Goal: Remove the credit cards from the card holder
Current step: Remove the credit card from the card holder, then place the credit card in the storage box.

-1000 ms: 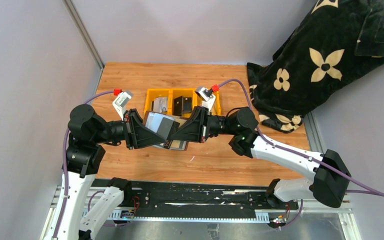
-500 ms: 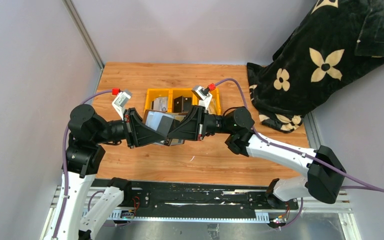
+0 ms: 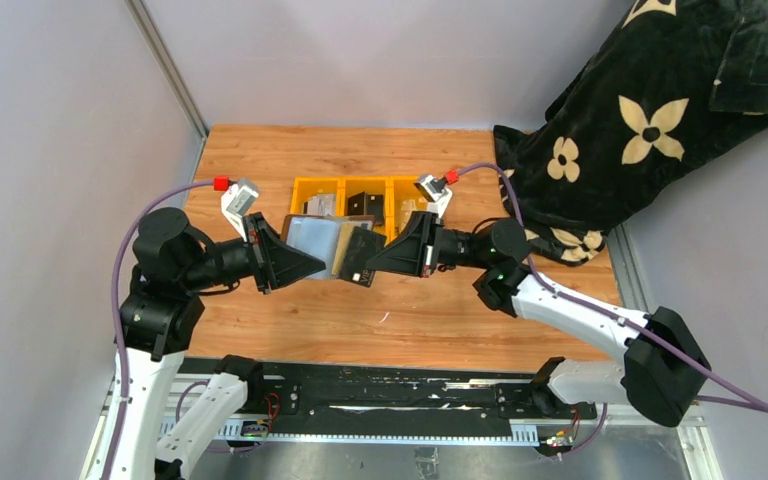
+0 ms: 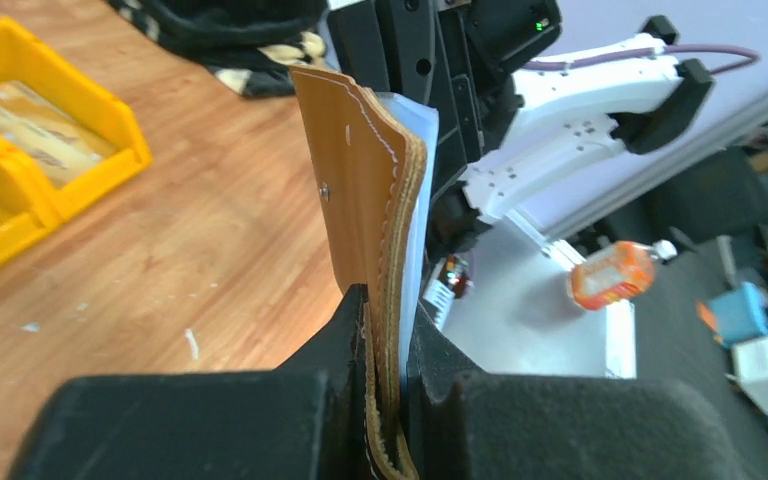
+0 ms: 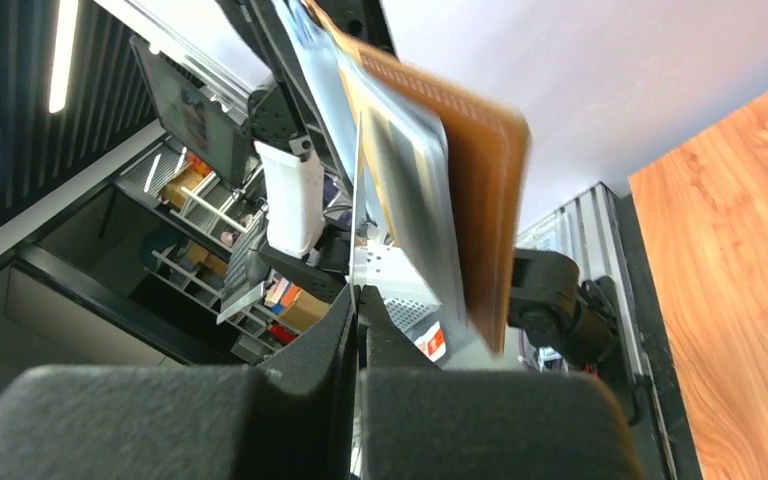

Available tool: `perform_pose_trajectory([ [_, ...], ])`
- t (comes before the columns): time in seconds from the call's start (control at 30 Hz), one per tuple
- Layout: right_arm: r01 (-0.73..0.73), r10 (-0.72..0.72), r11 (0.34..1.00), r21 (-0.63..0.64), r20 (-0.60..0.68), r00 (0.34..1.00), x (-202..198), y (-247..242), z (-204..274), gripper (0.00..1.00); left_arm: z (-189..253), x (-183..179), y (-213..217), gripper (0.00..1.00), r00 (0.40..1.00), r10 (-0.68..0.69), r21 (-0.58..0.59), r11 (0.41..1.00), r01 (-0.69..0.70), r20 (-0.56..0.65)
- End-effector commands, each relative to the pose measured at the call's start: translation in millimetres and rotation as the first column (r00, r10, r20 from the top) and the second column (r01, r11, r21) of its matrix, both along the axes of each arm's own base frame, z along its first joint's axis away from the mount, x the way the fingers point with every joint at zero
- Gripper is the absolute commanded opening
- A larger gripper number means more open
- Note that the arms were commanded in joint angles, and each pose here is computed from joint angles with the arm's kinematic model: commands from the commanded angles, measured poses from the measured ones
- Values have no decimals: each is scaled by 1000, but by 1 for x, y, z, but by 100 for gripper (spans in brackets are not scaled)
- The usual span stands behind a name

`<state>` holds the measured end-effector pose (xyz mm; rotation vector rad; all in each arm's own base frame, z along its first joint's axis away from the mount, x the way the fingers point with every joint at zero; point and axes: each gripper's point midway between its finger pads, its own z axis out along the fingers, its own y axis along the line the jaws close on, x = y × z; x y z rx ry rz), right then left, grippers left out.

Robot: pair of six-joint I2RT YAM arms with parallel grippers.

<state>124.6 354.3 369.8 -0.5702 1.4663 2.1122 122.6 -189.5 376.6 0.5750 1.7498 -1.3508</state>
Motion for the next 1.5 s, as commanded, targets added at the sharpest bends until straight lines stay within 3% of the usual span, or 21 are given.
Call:
perform_pose_trajectory([
  [0.0,11,-13,996,-85,-23,1000,14,-25,-21,0,4,23,17,0,975,165,76,981,-178,152],
  [0.13,129,-137,977,-169,-35,990,49,-50,-42,0,-6,47,38,0,921,314,144,925,-352,231],
  [0.2,216,-229,934,-286,-13,973,71,-55,-61,0,-11,54,47,0,898,348,180,898,-401,268],
  [0.3,331,-343,810,-484,66,937,104,-60,-92,0,-22,55,49,0,901,336,216,892,-398,274],
  [0.6,337,-408,602,-724,84,909,198,-35,-170,0,-30,44,41,1,933,274,222,919,-326,234],
  [0.87,263,-398,514,-817,45,916,264,1,-226,0,-29,34,35,1,946,233,208,937,-281,227],
  [1.2,284,-434,405,-869,91,896,296,28,-268,0,-18,19,25,1,961,154,156,969,-192,230],
  [1.37,318,-461,357,-879,130,878,308,31,-277,12,-12,10,20,0,965,110,135,980,-146,239],
  [1.47,339,-469,351,-873,149,871,309,30,-267,29,-10,8,19,0,965,100,128,983,-134,241],
])
